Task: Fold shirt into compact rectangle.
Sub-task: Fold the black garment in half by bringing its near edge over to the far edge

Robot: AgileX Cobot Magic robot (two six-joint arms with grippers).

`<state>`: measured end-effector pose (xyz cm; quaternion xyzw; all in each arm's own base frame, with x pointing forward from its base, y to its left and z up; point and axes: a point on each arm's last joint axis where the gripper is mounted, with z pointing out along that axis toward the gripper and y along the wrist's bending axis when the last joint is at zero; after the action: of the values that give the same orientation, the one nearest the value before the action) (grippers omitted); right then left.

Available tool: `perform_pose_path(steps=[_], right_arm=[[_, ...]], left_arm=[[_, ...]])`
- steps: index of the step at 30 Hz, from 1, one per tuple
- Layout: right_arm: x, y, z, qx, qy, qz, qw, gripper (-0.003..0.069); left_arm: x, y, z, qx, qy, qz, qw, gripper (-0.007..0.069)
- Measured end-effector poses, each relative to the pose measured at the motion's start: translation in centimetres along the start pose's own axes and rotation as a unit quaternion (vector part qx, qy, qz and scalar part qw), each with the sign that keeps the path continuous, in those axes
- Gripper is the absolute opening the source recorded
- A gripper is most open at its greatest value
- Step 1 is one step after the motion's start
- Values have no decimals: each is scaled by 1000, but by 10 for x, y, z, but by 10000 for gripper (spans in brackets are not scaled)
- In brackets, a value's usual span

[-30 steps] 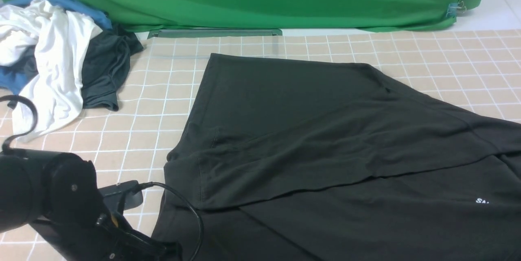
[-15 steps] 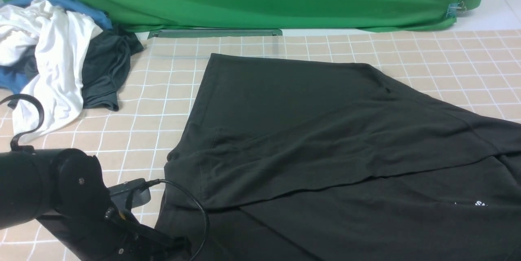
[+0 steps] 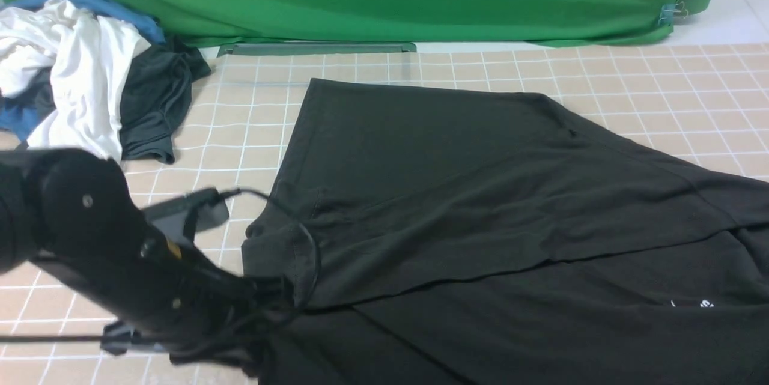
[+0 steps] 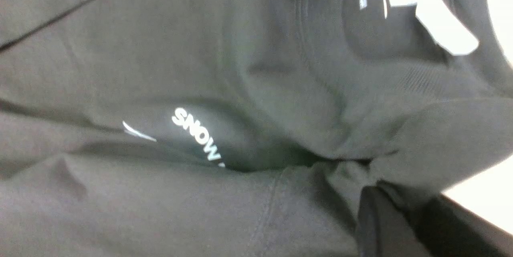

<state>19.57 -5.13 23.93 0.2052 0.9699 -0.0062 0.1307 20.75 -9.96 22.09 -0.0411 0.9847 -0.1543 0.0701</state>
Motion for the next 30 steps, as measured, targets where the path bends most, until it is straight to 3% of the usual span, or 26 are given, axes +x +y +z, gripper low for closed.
perform_pose_path(steps=[4,19,30], right_arm=[[-2,0,0,-2,-13,-11,1000,37],[-12,2,-1,-10,-64,-10,998,35],[-29,5,1,-26,-146,14,989,35]], left_arm=[[-19,2,-13,17,-33,-21,999,30],[-47,2,-10,31,-53,-37,997,30],[-112,13,-11,39,-88,-73,993,30]])
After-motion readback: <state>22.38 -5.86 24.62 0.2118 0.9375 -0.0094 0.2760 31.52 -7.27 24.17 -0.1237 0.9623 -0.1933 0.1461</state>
